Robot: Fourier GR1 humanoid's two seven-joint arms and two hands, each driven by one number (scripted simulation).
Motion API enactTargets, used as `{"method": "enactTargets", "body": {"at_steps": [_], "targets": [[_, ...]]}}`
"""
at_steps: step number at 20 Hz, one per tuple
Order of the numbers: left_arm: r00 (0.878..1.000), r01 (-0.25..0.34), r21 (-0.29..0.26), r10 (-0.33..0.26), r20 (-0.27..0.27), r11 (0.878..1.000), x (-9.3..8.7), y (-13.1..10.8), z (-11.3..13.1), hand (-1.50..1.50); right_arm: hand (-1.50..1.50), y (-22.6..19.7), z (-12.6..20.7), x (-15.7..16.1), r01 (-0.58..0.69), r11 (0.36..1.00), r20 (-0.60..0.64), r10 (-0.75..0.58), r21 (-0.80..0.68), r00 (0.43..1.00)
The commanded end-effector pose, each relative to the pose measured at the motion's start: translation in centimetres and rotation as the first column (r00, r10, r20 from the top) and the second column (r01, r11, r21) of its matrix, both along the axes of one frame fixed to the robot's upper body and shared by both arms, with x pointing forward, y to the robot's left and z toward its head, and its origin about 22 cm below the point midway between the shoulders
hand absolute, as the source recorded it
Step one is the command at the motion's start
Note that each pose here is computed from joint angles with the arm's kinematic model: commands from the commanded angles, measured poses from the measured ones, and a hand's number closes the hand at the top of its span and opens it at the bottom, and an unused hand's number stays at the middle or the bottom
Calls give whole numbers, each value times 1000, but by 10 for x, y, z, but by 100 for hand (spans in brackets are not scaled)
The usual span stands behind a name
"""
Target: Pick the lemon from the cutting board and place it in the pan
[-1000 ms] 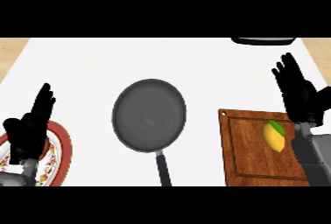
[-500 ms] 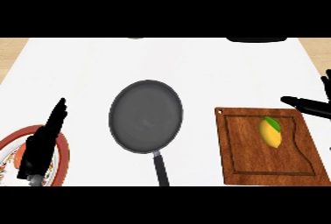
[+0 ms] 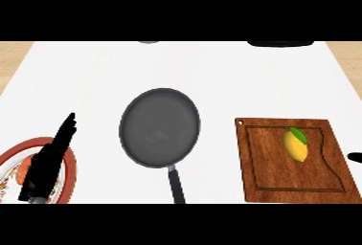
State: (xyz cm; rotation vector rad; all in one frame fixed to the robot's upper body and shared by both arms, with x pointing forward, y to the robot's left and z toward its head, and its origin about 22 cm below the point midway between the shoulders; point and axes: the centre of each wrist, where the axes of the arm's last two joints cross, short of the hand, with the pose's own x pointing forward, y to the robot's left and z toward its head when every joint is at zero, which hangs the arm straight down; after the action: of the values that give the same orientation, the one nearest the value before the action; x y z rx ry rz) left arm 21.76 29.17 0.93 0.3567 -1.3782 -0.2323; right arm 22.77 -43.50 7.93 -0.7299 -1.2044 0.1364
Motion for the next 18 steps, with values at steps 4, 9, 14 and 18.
{"method": "enactTargets", "body": {"at_steps": [4,9,14,18], "targets": [[999,37,-3,-37,12,999,8,-3,4,0,-150,-1,39,11,-217,973,-220,196,-75,956],[998,55,15,-55,13,998,14,11,14,0,-150,32,78,38,-338,941,-312,313,-28,897],[999,54,-2,-54,2,999,9,-21,-2,0,-150,61,110,64,-348,936,-383,304,-48,872],[999,38,11,-38,-10,999,4,2,-3,0,-150,77,80,77,-359,933,-475,309,-16,824]]}}
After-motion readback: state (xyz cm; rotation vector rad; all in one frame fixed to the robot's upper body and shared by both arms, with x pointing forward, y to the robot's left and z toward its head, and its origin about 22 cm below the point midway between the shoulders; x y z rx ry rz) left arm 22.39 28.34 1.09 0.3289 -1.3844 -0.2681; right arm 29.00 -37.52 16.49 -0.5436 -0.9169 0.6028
